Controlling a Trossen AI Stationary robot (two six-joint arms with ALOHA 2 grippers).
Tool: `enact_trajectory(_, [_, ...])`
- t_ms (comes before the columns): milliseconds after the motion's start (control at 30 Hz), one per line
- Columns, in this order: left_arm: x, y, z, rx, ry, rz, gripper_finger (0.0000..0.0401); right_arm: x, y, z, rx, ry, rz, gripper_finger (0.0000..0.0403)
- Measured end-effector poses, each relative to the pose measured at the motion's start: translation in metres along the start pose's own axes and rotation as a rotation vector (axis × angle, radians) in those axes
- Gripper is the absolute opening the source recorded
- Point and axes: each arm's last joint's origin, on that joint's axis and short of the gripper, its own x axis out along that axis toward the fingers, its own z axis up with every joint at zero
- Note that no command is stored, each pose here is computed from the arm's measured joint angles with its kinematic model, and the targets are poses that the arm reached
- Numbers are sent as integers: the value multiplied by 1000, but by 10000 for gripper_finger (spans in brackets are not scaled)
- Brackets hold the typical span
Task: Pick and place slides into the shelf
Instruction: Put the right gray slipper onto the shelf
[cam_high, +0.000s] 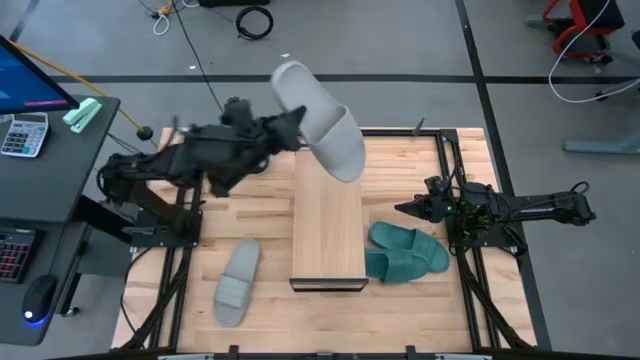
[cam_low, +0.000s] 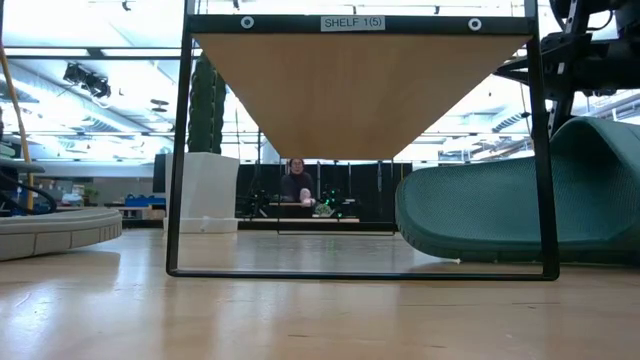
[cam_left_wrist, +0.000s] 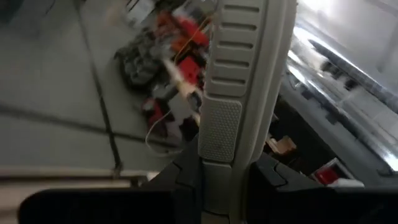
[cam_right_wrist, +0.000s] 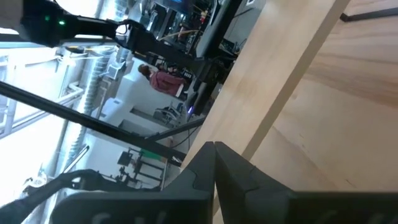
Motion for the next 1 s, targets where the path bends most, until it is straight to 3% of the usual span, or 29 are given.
enact_trajectory(200, [28, 56, -70, -209, -6, 109, 75, 0, 0, 0, -1, -2, -1, 16])
enact_trajectory(367, [22, 97, -114, -390, -136, 161, 75, 0, 0, 0, -1, -1, -1, 16])
enact_trajectory(500, [11, 122, -136, -465, -189, 193, 75, 0, 0, 0, -1, -1, 0, 16])
enact_trajectory(767, [10, 146, -149, -403, -50, 256, 75, 0, 0, 0, -1, -1, 0, 16])
enact_trajectory(1000, [13, 155, -143, -471, -127, 303, 75, 0, 0, 0, 8, 3, 1, 16])
